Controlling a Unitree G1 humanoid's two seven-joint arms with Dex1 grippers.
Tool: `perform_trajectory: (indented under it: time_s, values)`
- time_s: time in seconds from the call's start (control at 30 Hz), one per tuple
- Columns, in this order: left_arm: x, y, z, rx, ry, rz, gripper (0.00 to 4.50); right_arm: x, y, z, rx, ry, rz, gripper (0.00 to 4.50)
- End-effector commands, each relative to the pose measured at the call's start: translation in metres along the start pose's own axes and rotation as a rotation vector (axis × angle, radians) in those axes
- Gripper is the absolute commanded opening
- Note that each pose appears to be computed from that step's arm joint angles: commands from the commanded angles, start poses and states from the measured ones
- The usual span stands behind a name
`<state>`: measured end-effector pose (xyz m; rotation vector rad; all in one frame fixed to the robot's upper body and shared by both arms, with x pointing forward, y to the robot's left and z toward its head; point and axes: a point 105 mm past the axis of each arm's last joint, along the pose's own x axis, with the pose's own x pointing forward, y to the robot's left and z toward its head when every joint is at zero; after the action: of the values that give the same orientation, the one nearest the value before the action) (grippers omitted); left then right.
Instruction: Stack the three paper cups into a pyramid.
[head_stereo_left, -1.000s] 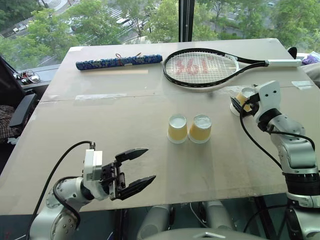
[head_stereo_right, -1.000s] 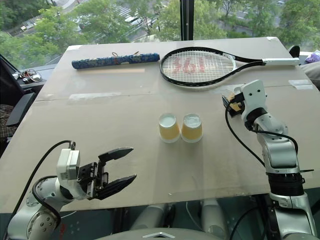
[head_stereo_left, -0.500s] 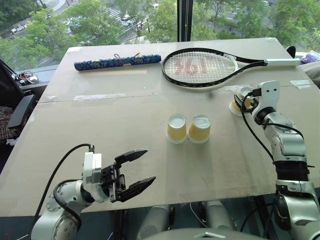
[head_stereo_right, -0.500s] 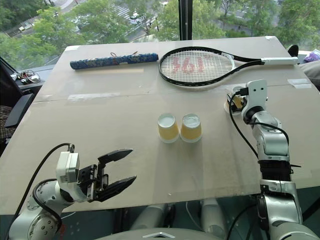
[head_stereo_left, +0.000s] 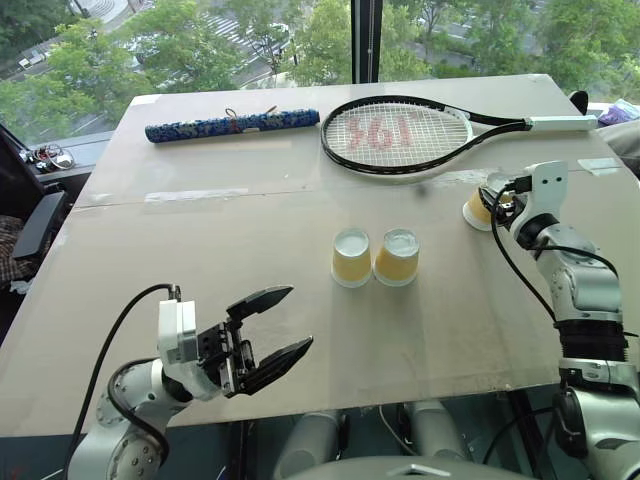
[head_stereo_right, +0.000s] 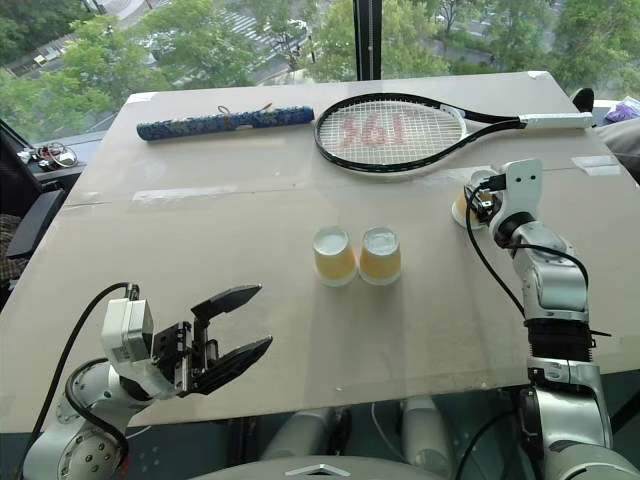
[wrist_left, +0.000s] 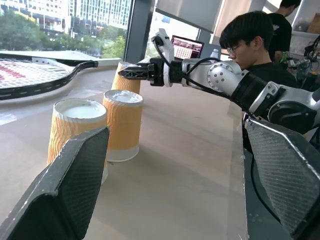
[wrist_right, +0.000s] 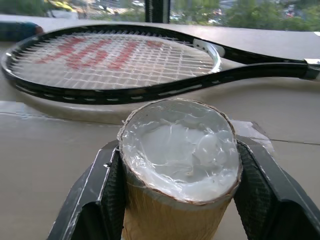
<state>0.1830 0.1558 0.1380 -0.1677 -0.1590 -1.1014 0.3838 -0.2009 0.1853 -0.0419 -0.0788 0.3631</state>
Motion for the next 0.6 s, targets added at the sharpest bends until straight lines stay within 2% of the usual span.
perform_trajectory:
  time_s: [0.03,0.17,0.3,0.43,0.6]
  values:
    - [-0.001,0.000,0.009,0.059,-0.021,0.005,4.50,-0.005,0.038,0.056,-0.063,-0.155,0.229,2.13]
    - [-0.013,0.006,0.001,0.055,-0.007,0.046,4.50,-0.013,0.099,0.063,-0.104,-0.132,0.504,2.13]
    - [-0.022,0.008,-0.004,0.021,0.004,0.052,4.50,-0.017,0.132,0.060,-0.147,-0.081,0.634,2.13]
    - [-0.026,0.008,-0.005,0.011,0.004,0.050,4.50,-0.018,0.153,0.058,-0.203,-0.052,0.700,2.13]
    - [-0.026,0.005,-0.004,0.010,-0.001,0.055,4.50,-0.020,0.161,0.066,-0.222,-0.049,0.737,2.12]
